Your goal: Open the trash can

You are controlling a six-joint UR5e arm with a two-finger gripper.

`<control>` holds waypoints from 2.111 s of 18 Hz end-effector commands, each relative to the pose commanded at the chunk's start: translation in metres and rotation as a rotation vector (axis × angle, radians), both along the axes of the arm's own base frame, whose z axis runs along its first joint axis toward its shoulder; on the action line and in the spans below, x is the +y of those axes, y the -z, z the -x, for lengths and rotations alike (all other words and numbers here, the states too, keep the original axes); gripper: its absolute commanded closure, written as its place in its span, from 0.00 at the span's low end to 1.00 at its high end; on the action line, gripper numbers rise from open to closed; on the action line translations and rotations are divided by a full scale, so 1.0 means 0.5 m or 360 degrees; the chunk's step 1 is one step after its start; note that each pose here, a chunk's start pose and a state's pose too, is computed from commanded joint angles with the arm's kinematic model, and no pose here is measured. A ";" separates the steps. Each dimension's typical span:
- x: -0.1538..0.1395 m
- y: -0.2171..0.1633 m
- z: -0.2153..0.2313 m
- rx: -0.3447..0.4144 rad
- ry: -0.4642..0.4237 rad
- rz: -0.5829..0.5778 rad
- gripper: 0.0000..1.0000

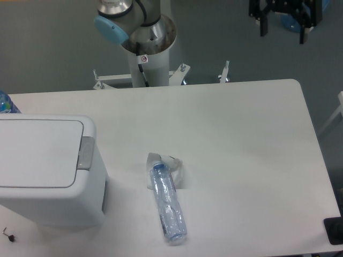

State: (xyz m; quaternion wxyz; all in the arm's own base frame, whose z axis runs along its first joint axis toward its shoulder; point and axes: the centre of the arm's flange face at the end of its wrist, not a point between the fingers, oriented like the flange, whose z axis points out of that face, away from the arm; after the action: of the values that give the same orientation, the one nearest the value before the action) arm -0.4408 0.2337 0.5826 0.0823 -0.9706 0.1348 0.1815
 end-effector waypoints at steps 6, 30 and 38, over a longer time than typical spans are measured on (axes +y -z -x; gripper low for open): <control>0.006 -0.001 -0.003 -0.0005 -0.0007 -0.0009 0.00; 0.416 0.058 -0.180 -0.0343 -0.0889 -0.0685 0.00; 0.551 0.103 -0.286 -0.0492 -0.0947 -0.0781 0.00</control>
State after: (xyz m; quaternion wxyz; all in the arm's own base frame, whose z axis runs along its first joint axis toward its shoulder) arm -0.2979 0.5095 0.5313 0.2744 -0.9347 -0.2127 0.0762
